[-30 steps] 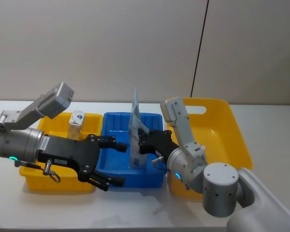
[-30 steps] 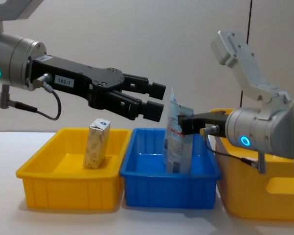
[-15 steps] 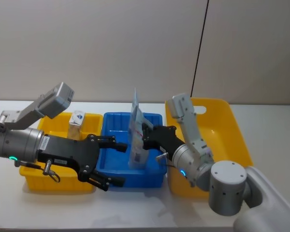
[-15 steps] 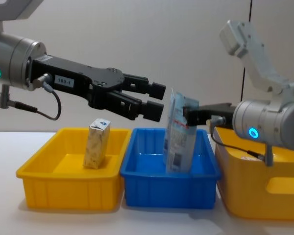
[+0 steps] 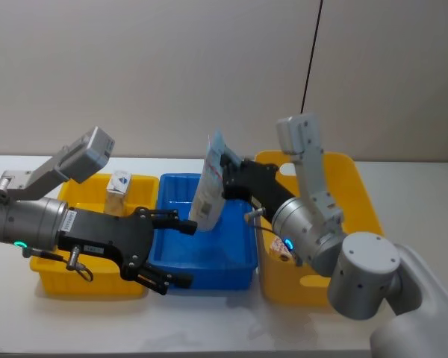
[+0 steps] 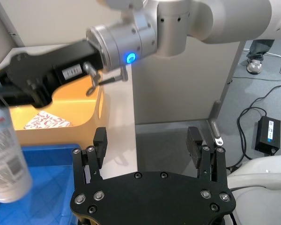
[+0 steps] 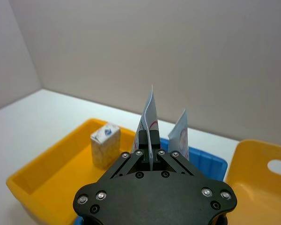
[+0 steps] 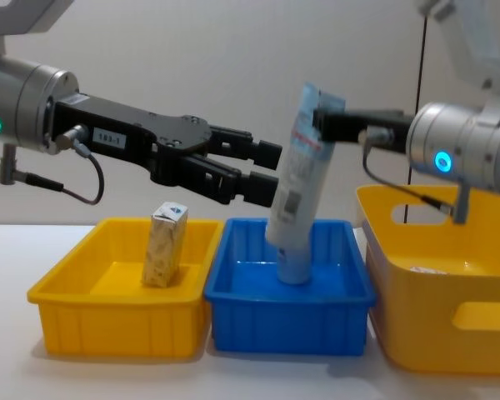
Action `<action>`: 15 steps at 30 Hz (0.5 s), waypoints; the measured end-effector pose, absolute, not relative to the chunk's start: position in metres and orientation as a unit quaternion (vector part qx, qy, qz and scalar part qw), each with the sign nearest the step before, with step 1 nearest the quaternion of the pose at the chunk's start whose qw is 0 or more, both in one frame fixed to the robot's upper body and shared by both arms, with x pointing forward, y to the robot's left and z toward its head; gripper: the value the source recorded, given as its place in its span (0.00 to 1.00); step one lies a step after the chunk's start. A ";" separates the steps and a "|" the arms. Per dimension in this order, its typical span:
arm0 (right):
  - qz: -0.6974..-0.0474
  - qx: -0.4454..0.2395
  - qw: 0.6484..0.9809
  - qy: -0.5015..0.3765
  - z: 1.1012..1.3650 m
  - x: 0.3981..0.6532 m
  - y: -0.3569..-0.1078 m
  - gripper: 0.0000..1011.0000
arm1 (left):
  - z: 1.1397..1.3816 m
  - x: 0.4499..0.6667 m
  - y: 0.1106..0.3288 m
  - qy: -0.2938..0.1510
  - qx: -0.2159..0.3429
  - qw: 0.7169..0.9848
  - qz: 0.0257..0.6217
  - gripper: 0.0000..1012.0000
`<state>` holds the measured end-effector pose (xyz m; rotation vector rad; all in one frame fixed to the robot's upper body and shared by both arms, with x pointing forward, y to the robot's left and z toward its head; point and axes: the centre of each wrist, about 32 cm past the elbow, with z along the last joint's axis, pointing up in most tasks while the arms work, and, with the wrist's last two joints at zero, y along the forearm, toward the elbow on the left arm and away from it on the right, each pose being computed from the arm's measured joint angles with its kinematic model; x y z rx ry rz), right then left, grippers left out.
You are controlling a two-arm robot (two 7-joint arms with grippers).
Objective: Bimanual collaborative sorting of washing and personal care products
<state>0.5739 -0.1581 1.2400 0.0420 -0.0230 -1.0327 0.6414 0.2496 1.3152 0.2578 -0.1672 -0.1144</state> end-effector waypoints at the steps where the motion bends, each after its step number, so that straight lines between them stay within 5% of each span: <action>1: -0.493 0.025 0.869 -0.011 1.242 0.574 -0.158 0.00 | 1.315 0.641 0.250 -0.083 0.128 0.987 -0.057 0.99; 15: -0.507 0.091 0.857 -0.025 1.277 0.574 -0.167 0.00 | 1.315 0.641 0.250 -0.083 0.128 0.987 -0.057 0.99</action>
